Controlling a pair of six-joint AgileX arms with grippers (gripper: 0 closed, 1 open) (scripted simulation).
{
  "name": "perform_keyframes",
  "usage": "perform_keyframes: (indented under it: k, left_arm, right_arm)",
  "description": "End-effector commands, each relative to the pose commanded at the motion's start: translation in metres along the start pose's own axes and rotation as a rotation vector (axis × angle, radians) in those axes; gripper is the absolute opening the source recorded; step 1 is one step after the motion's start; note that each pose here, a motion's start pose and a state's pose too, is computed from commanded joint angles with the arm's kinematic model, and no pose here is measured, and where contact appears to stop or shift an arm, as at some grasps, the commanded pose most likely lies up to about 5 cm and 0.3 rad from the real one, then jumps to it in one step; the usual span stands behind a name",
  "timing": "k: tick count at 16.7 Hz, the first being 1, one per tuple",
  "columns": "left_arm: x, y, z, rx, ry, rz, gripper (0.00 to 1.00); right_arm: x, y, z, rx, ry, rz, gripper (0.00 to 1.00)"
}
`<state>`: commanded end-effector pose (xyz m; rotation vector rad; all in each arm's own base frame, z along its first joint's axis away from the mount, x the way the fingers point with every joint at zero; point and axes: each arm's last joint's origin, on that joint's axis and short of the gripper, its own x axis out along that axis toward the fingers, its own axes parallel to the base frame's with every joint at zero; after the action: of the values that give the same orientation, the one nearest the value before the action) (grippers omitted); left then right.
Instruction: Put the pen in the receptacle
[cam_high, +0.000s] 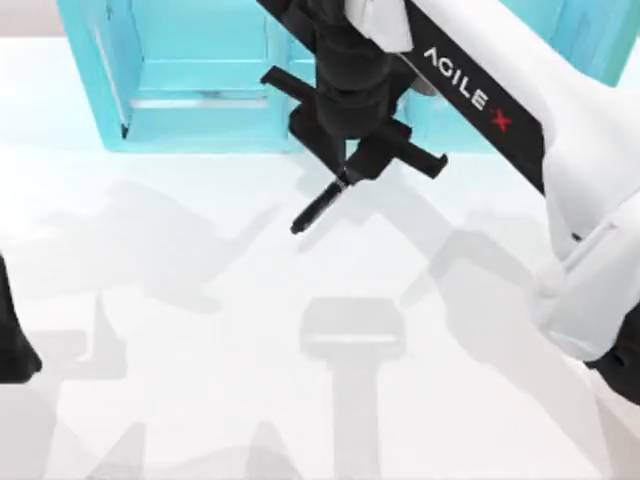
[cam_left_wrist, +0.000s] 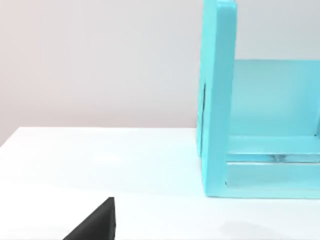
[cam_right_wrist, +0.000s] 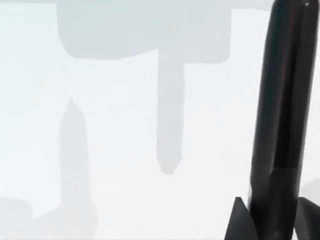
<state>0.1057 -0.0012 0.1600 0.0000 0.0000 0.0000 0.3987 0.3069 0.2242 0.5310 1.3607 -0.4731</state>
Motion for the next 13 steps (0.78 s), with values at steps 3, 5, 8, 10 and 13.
perform_keyframes:
  k: [3, 5, 8, 10, 13]
  left_arm:
    - [0.0, 0.0, 0.0, 0.0, 0.0, 0.0, 1.0]
    - [0.0, 0.0, 0.0, 0.0, 0.0, 0.0, 1.0]
    - [0.0, 0.0, 0.0, 0.0, 0.0, 0.0, 1.0]
    - [0.0, 0.0, 0.0, 0.0, 0.0, 0.0, 1.0]
    - [0.0, 0.0, 0.0, 0.0, 0.0, 0.0, 1.0]
  right_arm:
    - [-0.023, -0.023, 0.048, 0.072, -0.038, 0.019, 0.0]
    - [-0.036, -0.052, 0.09, 0.148, -0.066, 0.005, 0.0]
    - [-0.044, -0.116, 0.155, 0.292, -0.09, -0.062, 0.0]
    - [-0.043, -0.168, 0.189, 0.401, -0.089, -0.124, 0.0]
    - [-0.037, -0.253, 0.221, 0.57, -0.061, -0.212, 0.0]
